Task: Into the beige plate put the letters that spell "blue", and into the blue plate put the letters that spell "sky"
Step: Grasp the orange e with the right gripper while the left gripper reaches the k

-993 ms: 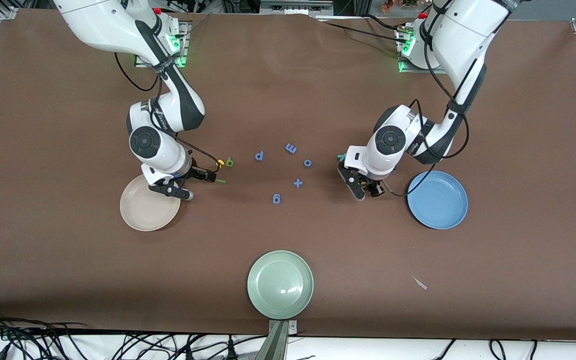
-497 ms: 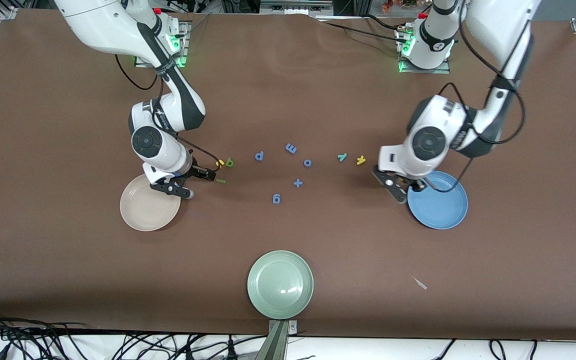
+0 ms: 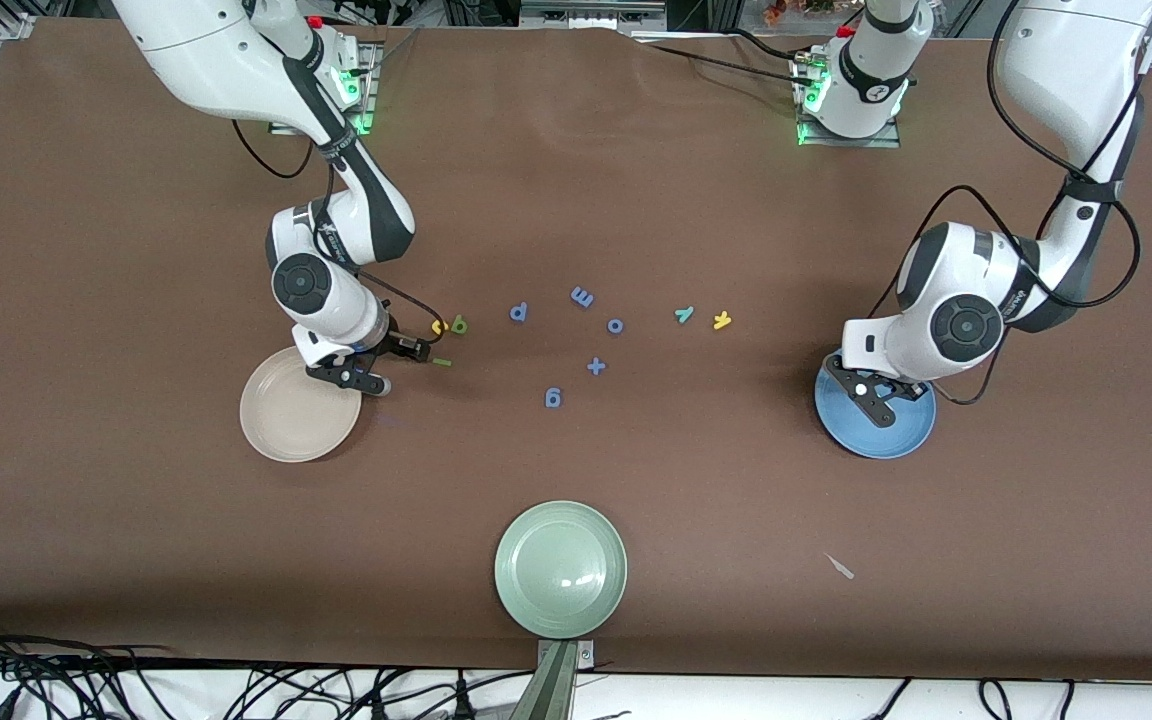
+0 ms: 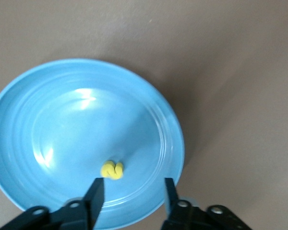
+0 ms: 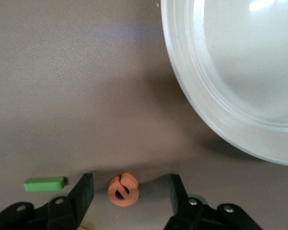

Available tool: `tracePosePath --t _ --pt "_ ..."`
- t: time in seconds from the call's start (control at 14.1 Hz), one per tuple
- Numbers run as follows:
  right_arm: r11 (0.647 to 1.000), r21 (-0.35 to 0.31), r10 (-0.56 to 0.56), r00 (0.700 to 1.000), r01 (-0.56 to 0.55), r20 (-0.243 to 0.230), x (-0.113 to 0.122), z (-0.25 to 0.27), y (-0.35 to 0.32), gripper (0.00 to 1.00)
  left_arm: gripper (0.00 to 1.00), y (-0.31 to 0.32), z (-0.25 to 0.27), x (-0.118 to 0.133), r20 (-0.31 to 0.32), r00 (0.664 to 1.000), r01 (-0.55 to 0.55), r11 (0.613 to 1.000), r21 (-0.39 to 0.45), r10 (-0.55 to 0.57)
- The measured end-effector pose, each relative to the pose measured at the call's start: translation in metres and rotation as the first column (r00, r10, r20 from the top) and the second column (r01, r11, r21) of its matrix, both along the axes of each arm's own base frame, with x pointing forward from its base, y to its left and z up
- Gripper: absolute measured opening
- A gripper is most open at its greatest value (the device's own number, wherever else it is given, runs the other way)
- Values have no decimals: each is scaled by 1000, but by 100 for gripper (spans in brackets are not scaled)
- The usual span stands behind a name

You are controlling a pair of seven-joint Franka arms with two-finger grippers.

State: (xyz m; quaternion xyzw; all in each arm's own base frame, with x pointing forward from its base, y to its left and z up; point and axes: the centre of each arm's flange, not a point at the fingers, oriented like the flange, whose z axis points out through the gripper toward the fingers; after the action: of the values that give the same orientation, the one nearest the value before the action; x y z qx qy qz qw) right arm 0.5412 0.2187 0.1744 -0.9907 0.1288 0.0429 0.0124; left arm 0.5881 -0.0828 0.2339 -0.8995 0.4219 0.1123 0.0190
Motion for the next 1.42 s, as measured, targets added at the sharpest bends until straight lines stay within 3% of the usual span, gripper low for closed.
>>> tracePosePath --t 0.14,0.21,0.28,0.43,0.57,0.92,1.21,1.42 --pt "1000 0 0 1000 0 1 0 0 0 54 81 -12 2 0 5 1000 19 1000 -7 -19" --pt "1000 0 -1 1000 1 3 1 1 0 48 92 -24 4 -2 4 999 37 999 -14 -37" --pt "1000 0 -1 1000 1 3 1 1 0 48 99 -39 6 -7 -12 998 61 998 -20 -62" --pt "1000 0 -2 1000 2 4 1 2 -1 34 100 -78 10 -23 -60 992 112 993 -27 -113" --pt "1000 0 -2 1000 2 5 1 3 -1 31 100 -112 13 -34 -64 987 147 988 -37 -149" --pt "1000 4 -2 1000 2 18 8 13 0 29 100 -170 -5 -61 -21 977 208 976 -67 -210" --pt "999 -22 35 999 -36 -41 36 57 -18 29 100 -202 -33 -94 -4 983 183 980 -74 -183" --pt "994 -31 104 993 -105 -50 52 80 -50 29 100 -223 -45 -120 57 979 196 981 -14 -195"
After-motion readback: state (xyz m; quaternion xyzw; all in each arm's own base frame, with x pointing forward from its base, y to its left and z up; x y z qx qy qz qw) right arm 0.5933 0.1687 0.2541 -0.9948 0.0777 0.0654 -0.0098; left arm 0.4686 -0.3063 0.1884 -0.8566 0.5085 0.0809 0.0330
